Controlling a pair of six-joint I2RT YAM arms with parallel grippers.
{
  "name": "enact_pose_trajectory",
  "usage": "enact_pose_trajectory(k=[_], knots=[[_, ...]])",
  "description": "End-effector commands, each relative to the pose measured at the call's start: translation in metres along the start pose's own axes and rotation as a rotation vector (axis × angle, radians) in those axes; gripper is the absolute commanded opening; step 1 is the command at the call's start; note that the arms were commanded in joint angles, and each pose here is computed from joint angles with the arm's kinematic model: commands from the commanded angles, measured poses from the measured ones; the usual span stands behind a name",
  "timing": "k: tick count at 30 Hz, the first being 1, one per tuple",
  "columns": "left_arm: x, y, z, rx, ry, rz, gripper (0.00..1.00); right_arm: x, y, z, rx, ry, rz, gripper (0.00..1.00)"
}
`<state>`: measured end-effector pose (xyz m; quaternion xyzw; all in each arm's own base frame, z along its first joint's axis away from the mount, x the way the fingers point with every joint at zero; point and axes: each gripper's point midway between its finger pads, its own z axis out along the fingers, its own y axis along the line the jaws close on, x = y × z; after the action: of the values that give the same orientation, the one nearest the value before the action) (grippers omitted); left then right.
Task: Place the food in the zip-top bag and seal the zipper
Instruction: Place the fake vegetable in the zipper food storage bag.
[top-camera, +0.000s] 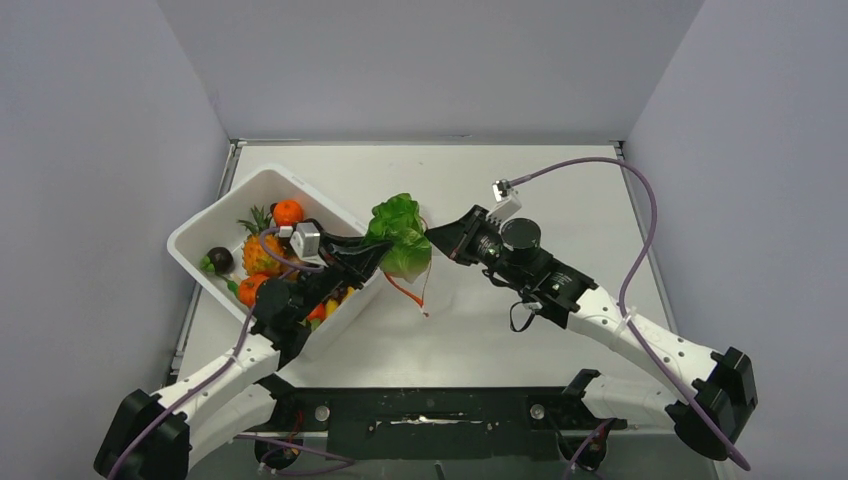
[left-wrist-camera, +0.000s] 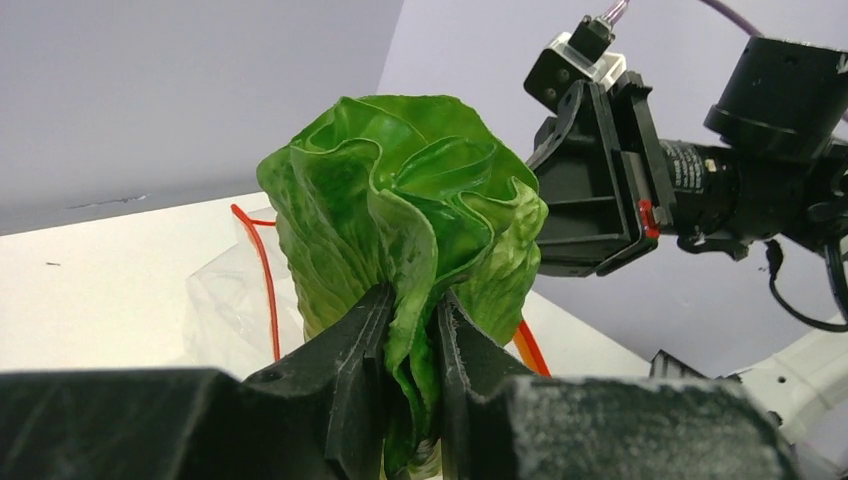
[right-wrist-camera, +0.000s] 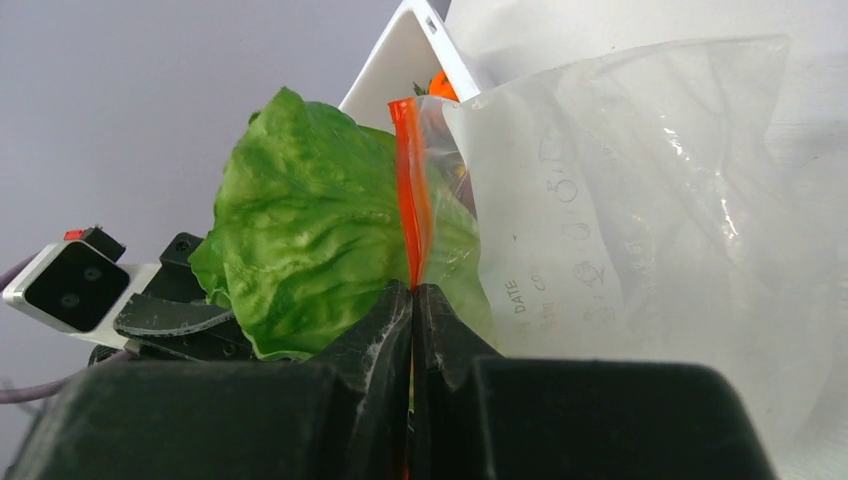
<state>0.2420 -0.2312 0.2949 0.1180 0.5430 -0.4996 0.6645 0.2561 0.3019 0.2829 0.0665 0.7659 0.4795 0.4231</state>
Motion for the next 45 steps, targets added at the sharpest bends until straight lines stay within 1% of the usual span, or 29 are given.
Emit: enact_pose_trajectory(k=[1, 7, 12, 17, 22, 26, 29, 31, 34, 39, 42, 45], knots=[[-0.015, -0.007, -0.003, 0.005, -0.025, 0.116, 0.15, -0.033, 0.033, -0.017, -0.102, -0.106, 0.008, 0.00], [-0.003, 0.006, -0.008, -0.057, 0.048, 0.148, 0.14, -0.038, 0.049, -0.018, -0.148, -0.101, -0.002, 0.00], [0.002, 0.004, -0.008, -0.050, 0.080, 0.135, 0.14, -0.037, 0.048, -0.015, -0.164, -0.110, -0.004, 0.00], [0.012, -0.008, -0.006, 0.006, 0.142, 0.098, 0.14, -0.033, 0.051, -0.004, -0.185, -0.086, -0.027, 0.00], [0.020, -0.011, -0.010, 0.020, 0.184, 0.086, 0.15, -0.031, 0.053, 0.001, -0.192, -0.076, -0.041, 0.00], [0.026, -0.002, -0.011, -0.028, 0.246, 0.099, 0.15, -0.029, 0.060, -0.001, -0.233, -0.063, -0.061, 0.00], [0.026, 0.005, -0.011, -0.069, 0.253, 0.100, 0.15, -0.032, 0.067, -0.005, -0.265, -0.076, -0.081, 0.00], [0.027, 0.007, -0.010, -0.078, 0.259, 0.094, 0.15, -0.031, 0.072, -0.006, -0.296, -0.066, -0.089, 0.00], [0.031, 0.005, -0.005, -0.070, 0.298, 0.073, 0.15, -0.024, 0.075, -0.003, -0.322, -0.034, -0.100, 0.00], [0.045, 0.008, -0.002, -0.073, 0.366, 0.043, 0.15, -0.015, 0.072, 0.003, -0.317, -0.002, -0.106, 0.00], [0.050, 0.007, -0.001, -0.061, 0.387, 0.028, 0.15, -0.010, 0.071, 0.008, -0.315, 0.020, -0.117, 0.00], [0.050, -0.001, -0.001, -0.019, 0.392, 0.021, 0.17, -0.003, 0.060, 0.016, -0.267, 0.052, -0.136, 0.00]])
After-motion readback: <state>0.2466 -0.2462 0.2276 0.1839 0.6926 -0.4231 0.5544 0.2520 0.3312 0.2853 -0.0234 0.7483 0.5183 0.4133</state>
